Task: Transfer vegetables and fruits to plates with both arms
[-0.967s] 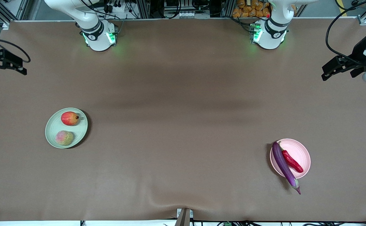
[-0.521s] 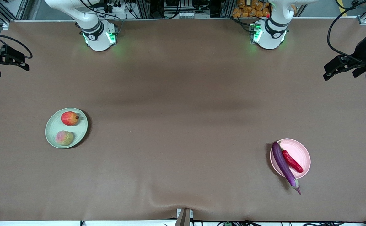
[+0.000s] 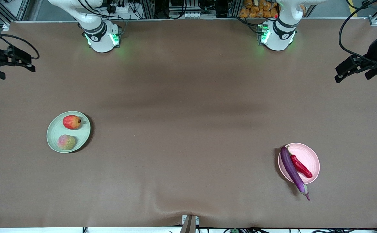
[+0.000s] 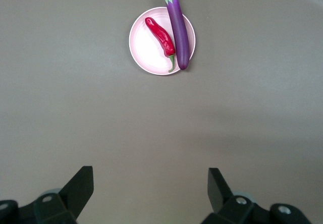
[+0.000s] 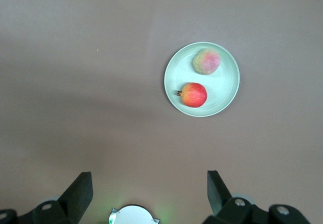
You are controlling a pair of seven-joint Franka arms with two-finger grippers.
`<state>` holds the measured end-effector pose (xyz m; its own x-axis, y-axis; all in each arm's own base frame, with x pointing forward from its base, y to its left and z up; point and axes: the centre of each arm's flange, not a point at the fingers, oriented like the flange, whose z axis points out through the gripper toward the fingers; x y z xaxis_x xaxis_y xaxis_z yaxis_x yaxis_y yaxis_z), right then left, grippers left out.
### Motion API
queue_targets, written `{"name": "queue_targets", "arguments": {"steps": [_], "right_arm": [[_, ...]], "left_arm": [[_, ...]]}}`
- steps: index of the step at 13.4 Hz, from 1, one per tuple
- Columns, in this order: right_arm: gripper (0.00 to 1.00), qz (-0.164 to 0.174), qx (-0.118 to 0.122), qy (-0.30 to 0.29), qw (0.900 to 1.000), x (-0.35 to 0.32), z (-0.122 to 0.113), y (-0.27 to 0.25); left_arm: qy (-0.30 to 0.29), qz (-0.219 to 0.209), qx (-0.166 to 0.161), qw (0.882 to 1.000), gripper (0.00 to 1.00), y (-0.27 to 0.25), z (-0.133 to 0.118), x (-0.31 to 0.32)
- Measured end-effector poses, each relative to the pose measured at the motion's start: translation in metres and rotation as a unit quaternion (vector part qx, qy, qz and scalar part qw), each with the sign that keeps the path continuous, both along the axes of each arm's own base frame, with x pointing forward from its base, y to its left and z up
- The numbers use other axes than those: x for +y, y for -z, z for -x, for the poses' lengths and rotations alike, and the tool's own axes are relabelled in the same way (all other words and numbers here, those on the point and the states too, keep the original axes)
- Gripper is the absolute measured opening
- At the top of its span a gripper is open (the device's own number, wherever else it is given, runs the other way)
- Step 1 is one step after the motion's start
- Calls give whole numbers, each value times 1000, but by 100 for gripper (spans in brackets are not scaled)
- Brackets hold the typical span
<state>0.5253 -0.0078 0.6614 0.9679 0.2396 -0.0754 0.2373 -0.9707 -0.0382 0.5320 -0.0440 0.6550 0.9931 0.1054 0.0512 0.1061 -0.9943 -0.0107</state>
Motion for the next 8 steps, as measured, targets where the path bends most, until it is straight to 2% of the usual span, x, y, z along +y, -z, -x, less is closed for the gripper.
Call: {"name": "queue_targets", "arguments": {"steps": [1,4,8], "right_arm": [[100,1,-4,1,1000,-1,2,-9],[100,0,8,1,1000,-1,7,-14],[100,-6,11,0,1000,0,6,-12]], "left_arm": [[0,0,0,1000,100,0,0,0],[0,0,0,1000,100,0,0,0],[0,0,0,1000,100,0,0,0]]}}
